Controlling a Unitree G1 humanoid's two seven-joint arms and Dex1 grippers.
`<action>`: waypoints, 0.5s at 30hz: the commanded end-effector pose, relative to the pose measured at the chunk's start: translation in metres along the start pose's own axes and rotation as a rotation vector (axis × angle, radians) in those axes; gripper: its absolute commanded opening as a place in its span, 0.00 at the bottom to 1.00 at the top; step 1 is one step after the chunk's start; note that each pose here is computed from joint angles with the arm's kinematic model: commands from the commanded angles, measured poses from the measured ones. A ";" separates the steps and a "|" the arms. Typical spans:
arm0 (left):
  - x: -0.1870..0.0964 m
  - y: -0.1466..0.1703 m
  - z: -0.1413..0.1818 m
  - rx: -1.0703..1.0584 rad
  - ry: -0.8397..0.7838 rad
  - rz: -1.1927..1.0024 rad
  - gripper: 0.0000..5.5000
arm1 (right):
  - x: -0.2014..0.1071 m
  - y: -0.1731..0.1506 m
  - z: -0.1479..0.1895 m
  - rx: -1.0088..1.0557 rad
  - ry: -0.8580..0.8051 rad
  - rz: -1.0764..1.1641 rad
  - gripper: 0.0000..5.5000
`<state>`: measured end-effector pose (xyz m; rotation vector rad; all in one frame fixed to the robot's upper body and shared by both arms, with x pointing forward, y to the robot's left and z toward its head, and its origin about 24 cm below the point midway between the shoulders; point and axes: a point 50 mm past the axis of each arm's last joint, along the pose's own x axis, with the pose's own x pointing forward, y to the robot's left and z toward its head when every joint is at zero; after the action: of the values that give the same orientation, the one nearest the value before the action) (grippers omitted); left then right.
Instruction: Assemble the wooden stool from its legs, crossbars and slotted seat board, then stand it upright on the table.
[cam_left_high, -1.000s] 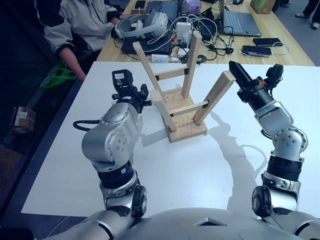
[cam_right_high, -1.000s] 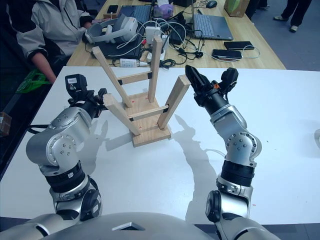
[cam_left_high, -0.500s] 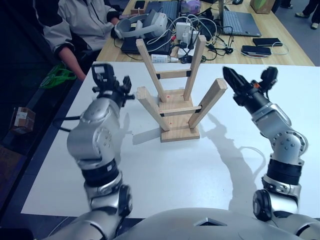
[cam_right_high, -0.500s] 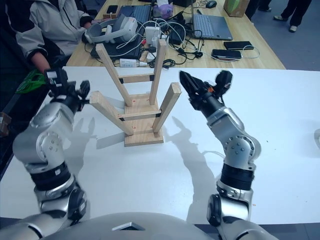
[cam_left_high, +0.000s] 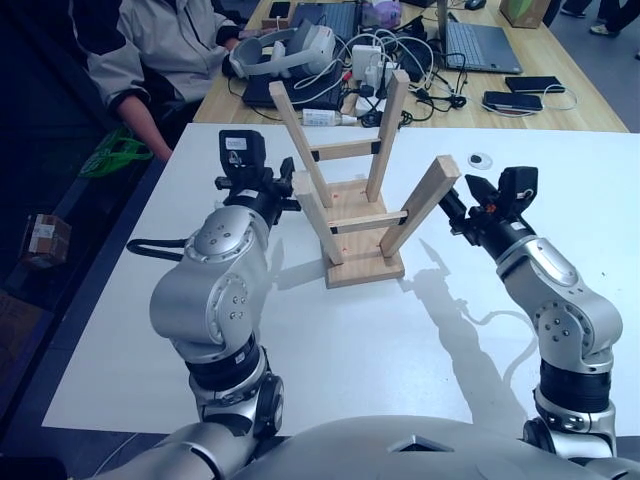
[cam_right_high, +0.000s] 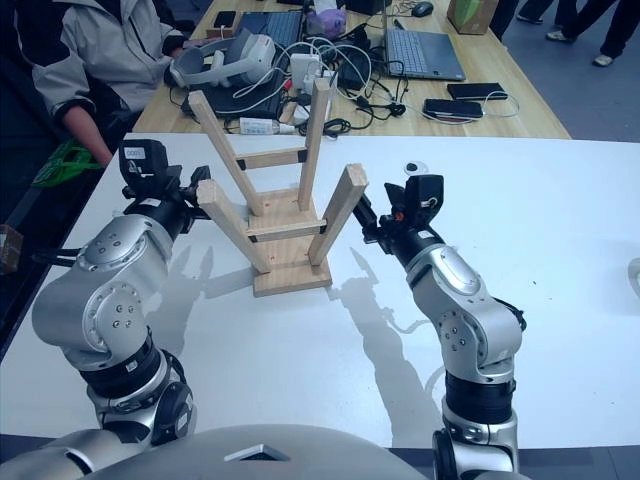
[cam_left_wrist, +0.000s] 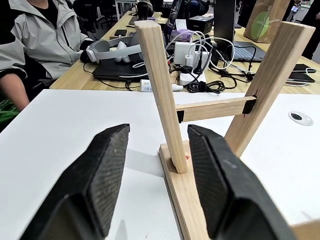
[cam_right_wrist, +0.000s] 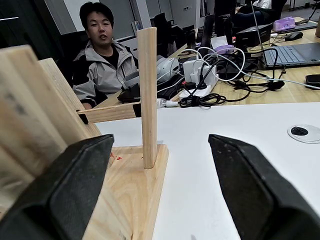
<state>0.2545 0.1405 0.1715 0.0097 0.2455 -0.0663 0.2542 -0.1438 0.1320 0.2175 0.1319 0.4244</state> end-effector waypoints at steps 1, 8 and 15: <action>0.001 -0.035 0.001 0.079 0.041 -0.219 0.38 | 0.009 0.051 0.009 -0.014 -0.004 0.375 0.65; 0.009 -0.004 -0.009 0.132 0.064 -0.120 0.38 | 0.011 0.007 -0.005 -0.127 0.064 0.175 0.65; 0.015 0.040 0.042 0.136 -0.194 -0.023 0.38 | 0.017 -0.040 0.020 -0.199 -0.003 0.030 0.65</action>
<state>0.2735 0.1657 0.1760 0.1640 0.2080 -0.1308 0.2828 -0.1720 0.1335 0.0402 0.1107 0.4679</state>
